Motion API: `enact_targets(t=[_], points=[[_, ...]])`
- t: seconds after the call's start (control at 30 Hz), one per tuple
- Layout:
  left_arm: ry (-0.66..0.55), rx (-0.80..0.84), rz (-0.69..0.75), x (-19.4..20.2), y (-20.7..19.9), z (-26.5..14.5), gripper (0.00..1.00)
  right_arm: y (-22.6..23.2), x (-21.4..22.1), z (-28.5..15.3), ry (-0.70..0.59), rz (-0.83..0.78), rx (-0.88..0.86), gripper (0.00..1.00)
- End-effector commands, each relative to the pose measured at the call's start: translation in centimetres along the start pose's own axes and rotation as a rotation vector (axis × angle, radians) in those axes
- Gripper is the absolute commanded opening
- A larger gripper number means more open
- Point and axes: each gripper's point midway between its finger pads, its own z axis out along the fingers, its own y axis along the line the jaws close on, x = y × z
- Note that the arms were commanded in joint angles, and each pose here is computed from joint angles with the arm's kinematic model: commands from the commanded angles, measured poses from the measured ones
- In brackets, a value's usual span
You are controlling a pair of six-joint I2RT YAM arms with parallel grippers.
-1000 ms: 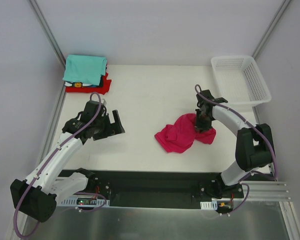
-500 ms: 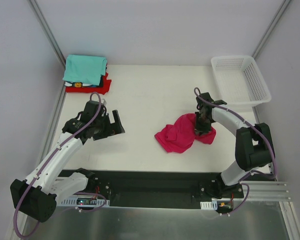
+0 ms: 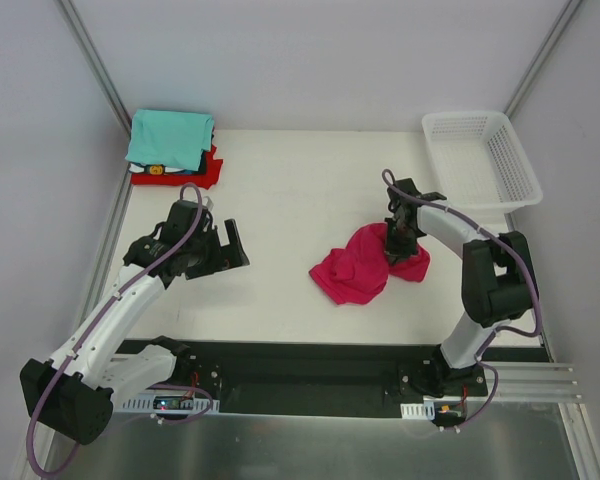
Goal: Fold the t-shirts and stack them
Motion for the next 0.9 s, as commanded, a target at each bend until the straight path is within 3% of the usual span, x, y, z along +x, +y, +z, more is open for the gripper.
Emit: enact_targets(t=[0.0,0.23,0.6,0.87], points=[[-0.019,-0.003,0.029,-0.7,-0.4,-1.0,0.99,0.7,-1.3,-0.9,-0.031,-0.011,-0.022,0.01],[0.007,-0.005,0.014,-0.5,-0.5,-0.4,0.99,1.4,-1.3,-4.3,-0.092,-0.045,-0.033,0.01],[0.016,0.033,-0.003,0.0,-1.2,0.1,0.99,2.8,-3.2,-17.6,-0.37,-0.109,-0.033,0.01],[0.034,0.046,0.005,1.1,-2.0,1.0,0.99,3.5,-5.0,-26.7,-0.712,-0.128,-0.142,0.01]])
